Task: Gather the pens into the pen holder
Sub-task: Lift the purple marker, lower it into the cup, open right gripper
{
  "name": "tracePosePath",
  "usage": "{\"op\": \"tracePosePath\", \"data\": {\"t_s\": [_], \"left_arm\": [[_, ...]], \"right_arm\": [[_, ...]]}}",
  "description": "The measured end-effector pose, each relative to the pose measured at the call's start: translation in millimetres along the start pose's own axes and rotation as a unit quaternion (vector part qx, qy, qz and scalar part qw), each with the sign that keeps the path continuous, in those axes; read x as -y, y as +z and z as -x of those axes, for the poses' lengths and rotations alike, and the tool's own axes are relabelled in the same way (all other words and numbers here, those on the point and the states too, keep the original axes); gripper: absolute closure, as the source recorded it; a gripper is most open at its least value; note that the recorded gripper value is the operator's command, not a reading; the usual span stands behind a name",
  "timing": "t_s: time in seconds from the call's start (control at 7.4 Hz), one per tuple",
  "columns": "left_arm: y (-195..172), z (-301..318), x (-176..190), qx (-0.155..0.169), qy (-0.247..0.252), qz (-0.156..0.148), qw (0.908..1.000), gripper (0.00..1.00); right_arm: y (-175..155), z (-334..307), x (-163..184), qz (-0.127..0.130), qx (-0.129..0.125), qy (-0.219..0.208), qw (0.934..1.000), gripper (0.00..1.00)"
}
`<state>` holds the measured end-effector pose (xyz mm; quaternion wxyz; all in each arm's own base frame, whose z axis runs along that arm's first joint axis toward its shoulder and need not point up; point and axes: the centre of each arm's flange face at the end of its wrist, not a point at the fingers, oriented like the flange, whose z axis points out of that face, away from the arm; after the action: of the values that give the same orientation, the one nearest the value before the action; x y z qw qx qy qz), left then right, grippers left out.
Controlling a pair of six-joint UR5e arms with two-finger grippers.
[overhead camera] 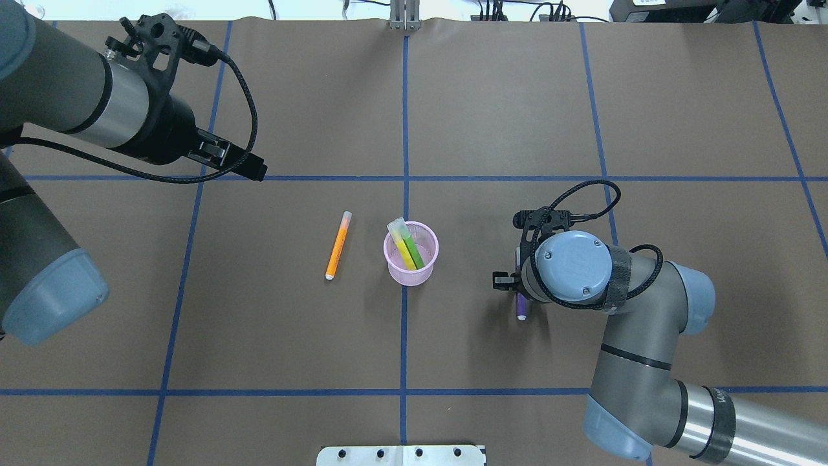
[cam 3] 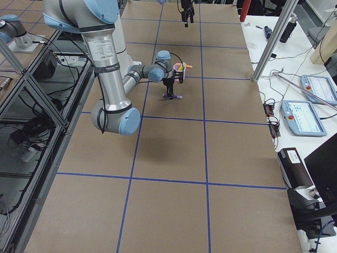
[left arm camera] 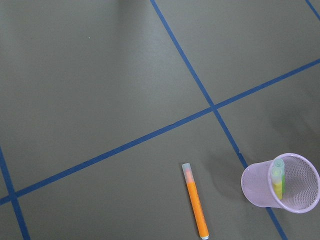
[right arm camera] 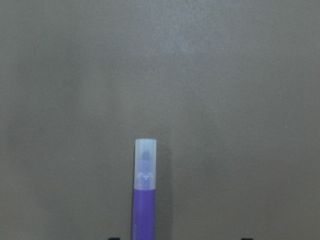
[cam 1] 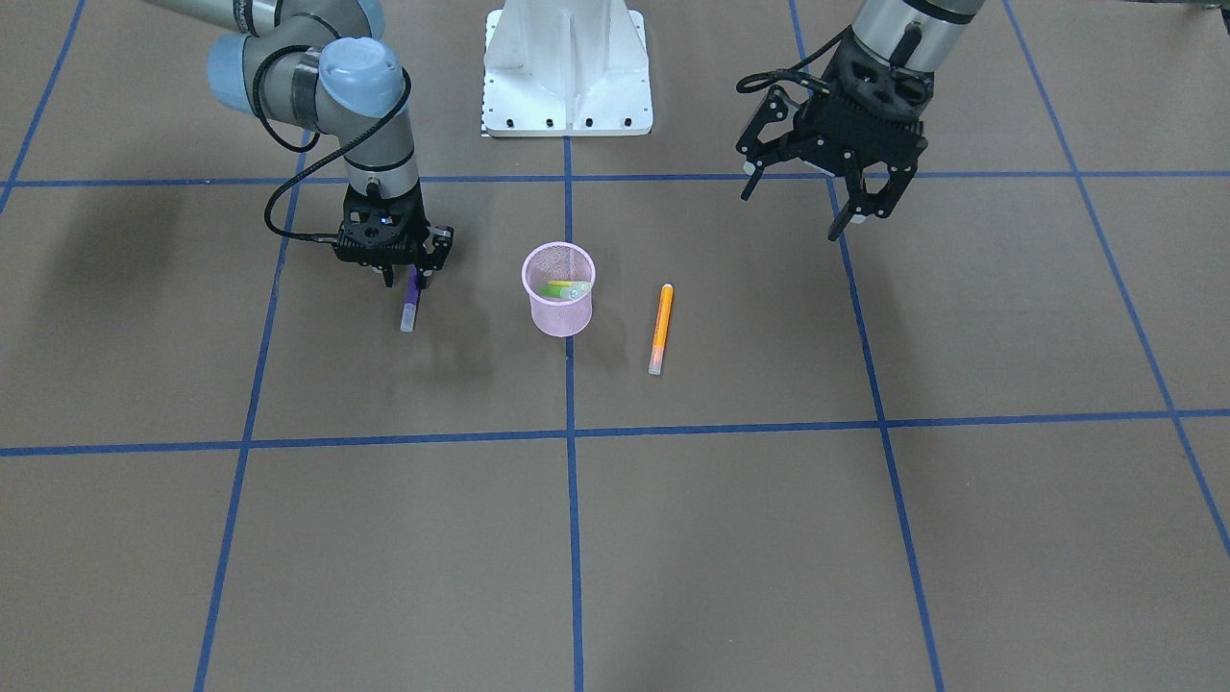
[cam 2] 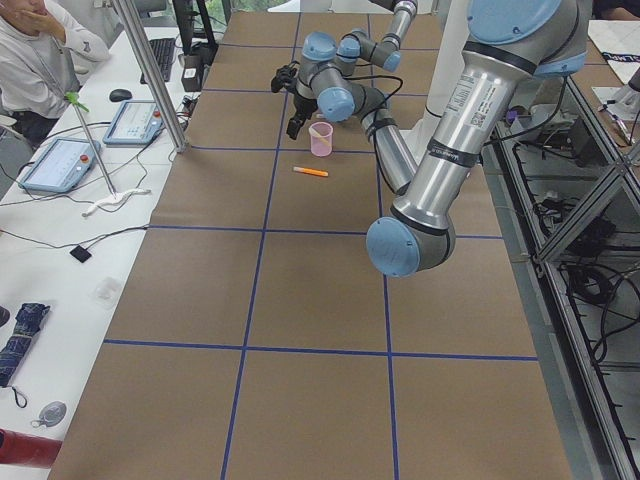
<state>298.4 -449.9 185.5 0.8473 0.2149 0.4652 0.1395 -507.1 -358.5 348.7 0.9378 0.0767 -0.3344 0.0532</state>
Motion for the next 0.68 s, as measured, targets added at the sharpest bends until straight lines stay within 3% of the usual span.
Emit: {"op": "tracePosePath", "data": {"t_s": [0.14, 0.68], "left_arm": [[0.2, 0.2, -0.1, 0.0, 0.0, 0.0, 1.0, 0.0], [-0.2, -0.1, -0.2, 0.0, 0.0, 0.0, 1.0, 0.0]], "right_arm": [[1.2, 0.2, 0.0, 0.0, -0.001, -0.002, 1.0, 0.54], [1.8, 2.2, 0.3, 0.001, 0.0, -0.006, 1.0, 0.94]]}}
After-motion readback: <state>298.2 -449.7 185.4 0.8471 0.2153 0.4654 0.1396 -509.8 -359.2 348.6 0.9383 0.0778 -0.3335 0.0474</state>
